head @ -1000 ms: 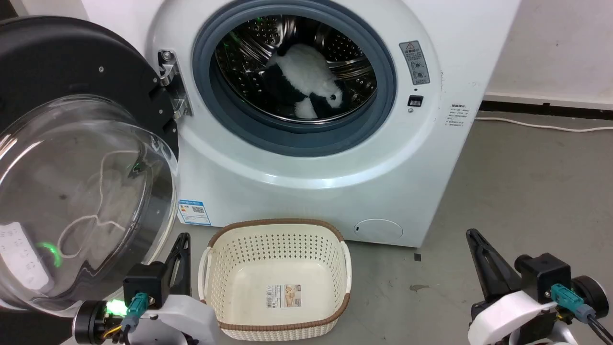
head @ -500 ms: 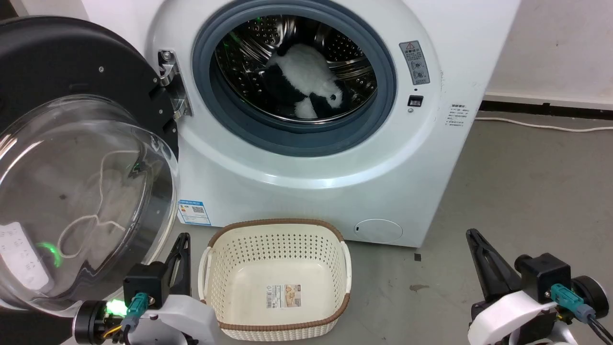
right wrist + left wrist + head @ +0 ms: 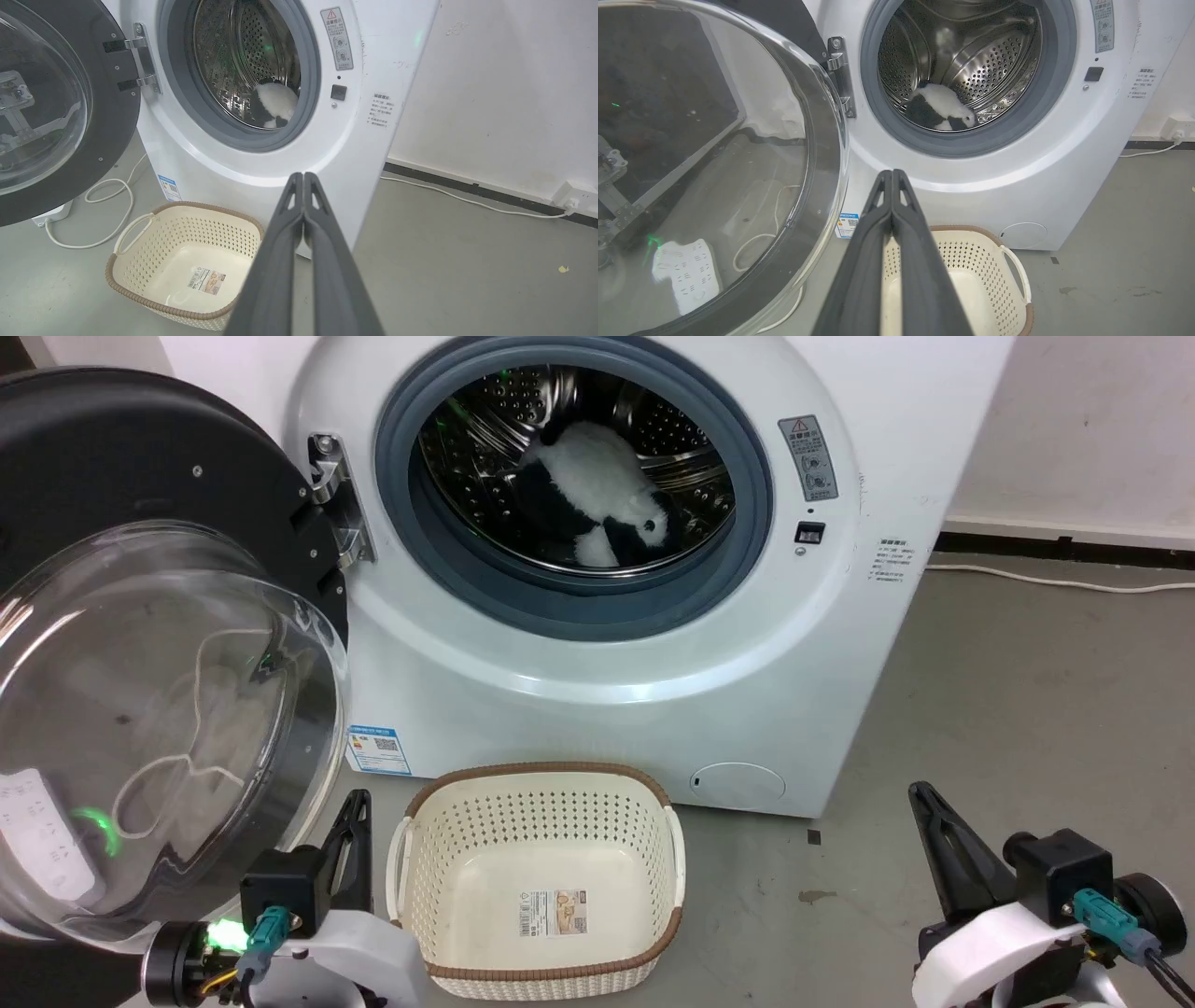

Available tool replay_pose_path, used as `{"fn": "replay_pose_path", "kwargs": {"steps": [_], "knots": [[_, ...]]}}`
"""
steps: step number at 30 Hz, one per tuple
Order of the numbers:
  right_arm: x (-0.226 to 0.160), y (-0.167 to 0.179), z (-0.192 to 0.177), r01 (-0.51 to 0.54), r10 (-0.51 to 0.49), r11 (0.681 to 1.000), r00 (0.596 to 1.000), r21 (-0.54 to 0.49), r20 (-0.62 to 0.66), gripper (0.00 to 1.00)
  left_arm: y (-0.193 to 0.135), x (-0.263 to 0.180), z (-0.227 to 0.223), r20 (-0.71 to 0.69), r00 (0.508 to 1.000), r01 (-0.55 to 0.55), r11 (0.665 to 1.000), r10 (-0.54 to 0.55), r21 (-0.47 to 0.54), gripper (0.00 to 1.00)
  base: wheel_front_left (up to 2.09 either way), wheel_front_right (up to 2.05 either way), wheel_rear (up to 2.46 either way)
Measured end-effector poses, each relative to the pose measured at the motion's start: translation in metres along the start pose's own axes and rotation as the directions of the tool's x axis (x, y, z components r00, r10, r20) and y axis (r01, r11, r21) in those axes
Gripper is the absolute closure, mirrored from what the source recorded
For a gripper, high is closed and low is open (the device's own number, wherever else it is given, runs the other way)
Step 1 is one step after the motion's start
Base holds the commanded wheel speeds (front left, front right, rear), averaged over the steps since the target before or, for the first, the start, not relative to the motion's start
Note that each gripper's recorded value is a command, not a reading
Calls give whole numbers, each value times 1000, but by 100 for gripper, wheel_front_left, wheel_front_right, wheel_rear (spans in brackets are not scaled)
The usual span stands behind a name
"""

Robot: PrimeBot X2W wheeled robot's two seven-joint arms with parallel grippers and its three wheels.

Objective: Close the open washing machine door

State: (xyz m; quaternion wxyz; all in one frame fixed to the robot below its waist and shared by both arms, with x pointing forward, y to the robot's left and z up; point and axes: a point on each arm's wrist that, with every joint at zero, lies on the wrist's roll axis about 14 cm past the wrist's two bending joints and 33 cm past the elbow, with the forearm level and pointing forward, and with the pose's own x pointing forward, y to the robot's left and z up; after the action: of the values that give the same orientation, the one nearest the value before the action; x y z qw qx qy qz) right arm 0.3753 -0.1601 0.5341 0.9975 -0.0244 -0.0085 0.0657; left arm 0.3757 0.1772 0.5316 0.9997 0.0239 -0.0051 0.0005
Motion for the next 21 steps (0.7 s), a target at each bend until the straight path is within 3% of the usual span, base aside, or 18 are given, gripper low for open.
{"fn": "replay_pose_path", "kwargs": {"steps": [3,4,21], "knots": [[0,0,0,0,0,1000,1000,0,0,100,0,0,0,0,1000,0,1000,0,0,100,0,0,0],[0,0,0,0,0,1000,1000,1,0,0,0,0,0,0,1000,0,1000,0,0,0,0,0,0],[3,3,5,-10,9,1000,1000,10,29,0,-1,-3,4,26,1000,3,1000,-3,5,0,0,0,0]]}}
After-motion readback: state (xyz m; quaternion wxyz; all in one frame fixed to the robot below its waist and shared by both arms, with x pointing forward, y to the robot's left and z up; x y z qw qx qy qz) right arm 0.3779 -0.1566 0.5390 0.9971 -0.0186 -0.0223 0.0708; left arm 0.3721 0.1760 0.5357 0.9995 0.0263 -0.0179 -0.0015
